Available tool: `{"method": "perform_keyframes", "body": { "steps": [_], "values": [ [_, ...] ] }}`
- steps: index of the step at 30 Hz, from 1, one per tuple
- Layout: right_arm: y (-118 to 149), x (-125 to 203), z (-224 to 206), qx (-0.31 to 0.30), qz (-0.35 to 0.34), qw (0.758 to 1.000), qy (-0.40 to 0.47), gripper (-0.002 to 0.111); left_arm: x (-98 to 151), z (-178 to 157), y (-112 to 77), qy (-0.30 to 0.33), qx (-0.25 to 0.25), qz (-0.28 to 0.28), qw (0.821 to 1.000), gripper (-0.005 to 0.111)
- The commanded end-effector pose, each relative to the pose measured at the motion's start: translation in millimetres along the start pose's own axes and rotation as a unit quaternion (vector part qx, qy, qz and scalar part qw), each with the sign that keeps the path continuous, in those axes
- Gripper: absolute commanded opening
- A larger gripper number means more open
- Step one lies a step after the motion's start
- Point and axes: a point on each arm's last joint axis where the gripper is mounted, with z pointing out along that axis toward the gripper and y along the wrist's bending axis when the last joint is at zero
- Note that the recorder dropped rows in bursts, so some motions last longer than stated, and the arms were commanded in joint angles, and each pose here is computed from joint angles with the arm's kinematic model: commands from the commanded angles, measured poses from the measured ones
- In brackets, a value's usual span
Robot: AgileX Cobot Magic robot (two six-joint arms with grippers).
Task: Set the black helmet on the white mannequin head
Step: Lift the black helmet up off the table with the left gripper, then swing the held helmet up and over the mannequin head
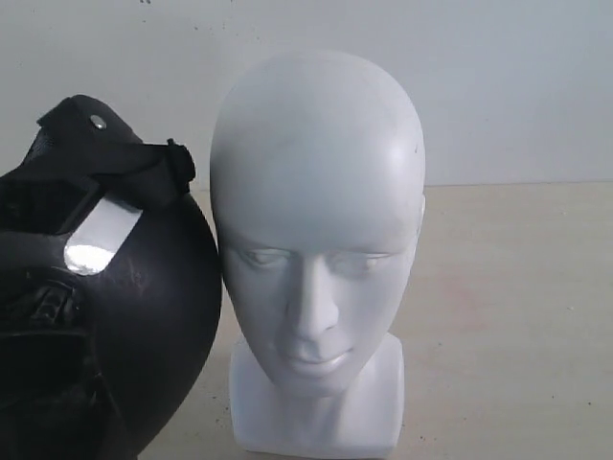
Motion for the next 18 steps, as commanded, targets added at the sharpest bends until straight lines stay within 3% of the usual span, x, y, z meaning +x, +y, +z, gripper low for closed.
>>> {"method": "perform_keyframes", "body": {
  "steps": [1,9,18],
  "values": [
    [0.1,-0.4,-0.3,-0.001,0.000,1.000,-0.004,0.000,-11.3,-13.6,-5.2,-0.062,0.005,0.029,0.998,0.004],
    [0.1,-0.4,-0.3,-0.001,0.000,1.000,-0.004,0.000,-3.6,-30.3,-1.7,-0.055,-0.033,0.050,0.997,0.004],
    [0.1,-0.4,-0.3,-0.001,0.000,1.000,-0.004,0.000,0.2,-54.3,0.8,-0.095,-0.067,0.026,0.993,0.004]
  ]
}}
